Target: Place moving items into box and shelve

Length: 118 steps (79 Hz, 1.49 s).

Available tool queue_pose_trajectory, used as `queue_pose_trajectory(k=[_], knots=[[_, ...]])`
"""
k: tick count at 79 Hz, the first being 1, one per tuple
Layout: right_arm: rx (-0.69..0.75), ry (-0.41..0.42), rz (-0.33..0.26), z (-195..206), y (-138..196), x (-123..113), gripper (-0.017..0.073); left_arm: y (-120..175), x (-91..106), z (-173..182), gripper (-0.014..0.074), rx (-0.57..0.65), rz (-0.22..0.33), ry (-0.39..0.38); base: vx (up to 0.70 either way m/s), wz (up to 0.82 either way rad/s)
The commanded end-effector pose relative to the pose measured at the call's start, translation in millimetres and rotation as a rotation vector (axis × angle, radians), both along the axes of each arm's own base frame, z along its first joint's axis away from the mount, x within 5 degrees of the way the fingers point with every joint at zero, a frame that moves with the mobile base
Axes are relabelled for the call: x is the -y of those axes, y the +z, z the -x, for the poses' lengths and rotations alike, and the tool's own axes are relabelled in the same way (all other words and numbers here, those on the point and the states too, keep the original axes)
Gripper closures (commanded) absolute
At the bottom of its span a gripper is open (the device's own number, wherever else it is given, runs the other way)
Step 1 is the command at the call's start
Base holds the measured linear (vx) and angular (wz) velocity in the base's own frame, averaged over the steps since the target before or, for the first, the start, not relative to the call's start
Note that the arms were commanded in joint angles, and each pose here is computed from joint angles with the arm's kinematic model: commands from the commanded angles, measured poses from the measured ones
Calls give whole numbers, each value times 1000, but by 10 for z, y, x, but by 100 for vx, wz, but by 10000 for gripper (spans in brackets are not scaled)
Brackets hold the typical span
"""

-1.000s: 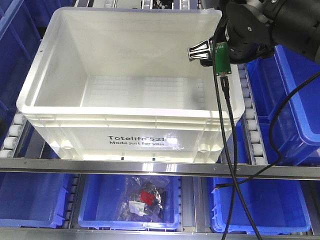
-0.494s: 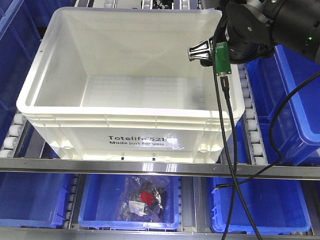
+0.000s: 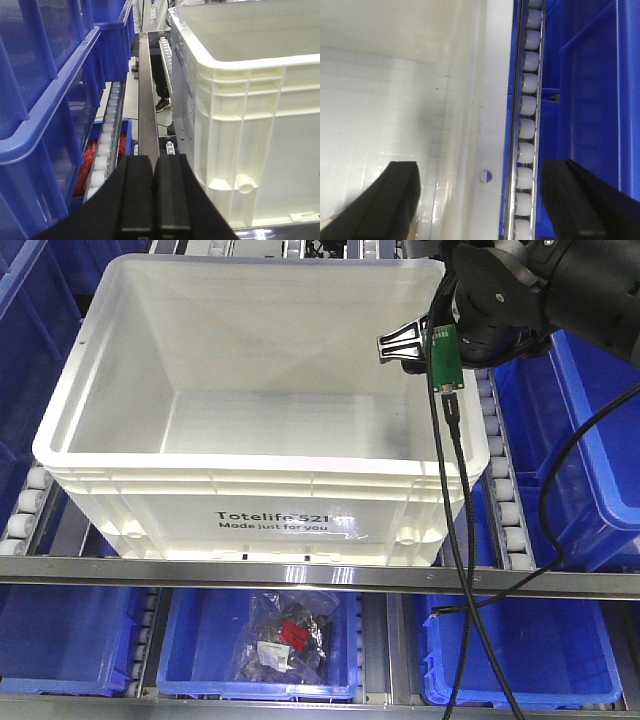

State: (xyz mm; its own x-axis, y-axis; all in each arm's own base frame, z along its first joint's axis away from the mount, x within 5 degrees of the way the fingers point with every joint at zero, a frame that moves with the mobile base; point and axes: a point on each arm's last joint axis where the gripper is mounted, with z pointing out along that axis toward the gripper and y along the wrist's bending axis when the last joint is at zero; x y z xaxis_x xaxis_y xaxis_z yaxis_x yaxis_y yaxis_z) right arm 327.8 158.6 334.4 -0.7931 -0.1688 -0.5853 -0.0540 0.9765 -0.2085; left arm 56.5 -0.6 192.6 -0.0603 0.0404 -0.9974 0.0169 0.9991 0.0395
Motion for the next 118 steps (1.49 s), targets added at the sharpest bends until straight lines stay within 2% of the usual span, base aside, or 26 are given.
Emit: queue_pose_trajectory(k=[1,40,48,62,76,86,98,112,113,118], knots=[[110,16,-3,32,278,74,3,130,3,9,601,96,24,-3,0,0],[110,16,-3,32,278,74,3,130,3,9,601,96,24,-3,0,0],[113,11,17,34,287,93,3,130,4,9,601,96,24,-3,0,0],[113,-10,-2,162,427,172,4,130,4,9,601,96,24,-3,0,0],[57,14,58,309,552,347,39,130,4,9,601,96,24,-3,0,0],[-10,-3,-10,387,553,570,88,130,4,9,601,96,24,-3,0,0],[22,2,-18,557,322,791,135,130,4,9,601,96,24,-3,0,0],[184,41,-104,880,104,1047,223,130,4,9,601,96,24,-3,0,0],[331,47,-161,1106,27,1222,315,130,4,9,601,96,24,-3,0,0],[407,43,-194,1246,-22,1302,368,130,4,9,601,96,24,-3,0,0]])
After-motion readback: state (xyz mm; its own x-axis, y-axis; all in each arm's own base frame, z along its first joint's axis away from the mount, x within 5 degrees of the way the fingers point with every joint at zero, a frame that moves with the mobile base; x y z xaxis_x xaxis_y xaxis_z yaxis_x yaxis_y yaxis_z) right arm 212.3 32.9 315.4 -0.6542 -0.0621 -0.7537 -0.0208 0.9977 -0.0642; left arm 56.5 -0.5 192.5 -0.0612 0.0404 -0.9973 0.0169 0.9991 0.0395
